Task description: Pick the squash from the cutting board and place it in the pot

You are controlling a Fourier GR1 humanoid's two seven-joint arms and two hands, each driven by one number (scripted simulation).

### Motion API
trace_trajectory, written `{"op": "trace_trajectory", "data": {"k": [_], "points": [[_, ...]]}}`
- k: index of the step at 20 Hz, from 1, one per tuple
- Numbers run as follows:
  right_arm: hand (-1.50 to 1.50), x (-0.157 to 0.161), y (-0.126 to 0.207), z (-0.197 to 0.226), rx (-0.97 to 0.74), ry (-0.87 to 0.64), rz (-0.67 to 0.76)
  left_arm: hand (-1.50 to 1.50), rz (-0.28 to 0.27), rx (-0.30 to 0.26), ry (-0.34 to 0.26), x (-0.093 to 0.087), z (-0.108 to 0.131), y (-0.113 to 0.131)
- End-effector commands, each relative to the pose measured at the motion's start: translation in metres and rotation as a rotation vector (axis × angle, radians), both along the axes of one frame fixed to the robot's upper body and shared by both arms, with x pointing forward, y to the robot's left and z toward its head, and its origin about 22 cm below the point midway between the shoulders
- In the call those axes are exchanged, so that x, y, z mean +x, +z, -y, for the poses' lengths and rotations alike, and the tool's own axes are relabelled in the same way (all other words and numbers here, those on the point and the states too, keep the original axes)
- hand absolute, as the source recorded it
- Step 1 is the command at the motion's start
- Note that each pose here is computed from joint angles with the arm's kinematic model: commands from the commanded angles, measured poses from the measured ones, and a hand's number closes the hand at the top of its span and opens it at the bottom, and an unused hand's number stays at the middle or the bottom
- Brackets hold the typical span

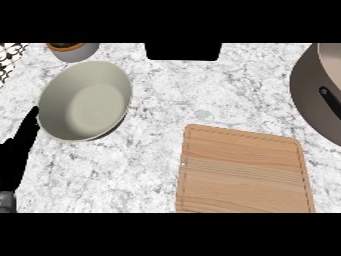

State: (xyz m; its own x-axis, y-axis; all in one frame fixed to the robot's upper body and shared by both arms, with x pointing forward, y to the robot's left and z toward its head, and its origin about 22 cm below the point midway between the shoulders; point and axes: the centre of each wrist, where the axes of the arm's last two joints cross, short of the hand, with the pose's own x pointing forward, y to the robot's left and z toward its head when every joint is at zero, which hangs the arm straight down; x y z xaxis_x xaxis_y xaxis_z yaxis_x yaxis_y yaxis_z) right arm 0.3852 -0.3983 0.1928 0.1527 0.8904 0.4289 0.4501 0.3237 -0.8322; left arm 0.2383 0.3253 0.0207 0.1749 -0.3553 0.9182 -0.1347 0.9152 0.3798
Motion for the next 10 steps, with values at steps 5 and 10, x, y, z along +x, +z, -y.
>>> {"op": "trace_trajectory", "data": {"k": [5, 10], "points": [[1.50, 0.014, -0.013, 0.045, 0.004, -0.001, -0.039, 0.00, 0.011, 0.006, -0.013, 0.005, 0.006, 0.003], [1.50, 0.011, -0.044, 0.049, -0.114, -0.040, -0.088, 0.00, 0.020, -0.017, -0.046, -0.001, 0.026, -0.001]]}}
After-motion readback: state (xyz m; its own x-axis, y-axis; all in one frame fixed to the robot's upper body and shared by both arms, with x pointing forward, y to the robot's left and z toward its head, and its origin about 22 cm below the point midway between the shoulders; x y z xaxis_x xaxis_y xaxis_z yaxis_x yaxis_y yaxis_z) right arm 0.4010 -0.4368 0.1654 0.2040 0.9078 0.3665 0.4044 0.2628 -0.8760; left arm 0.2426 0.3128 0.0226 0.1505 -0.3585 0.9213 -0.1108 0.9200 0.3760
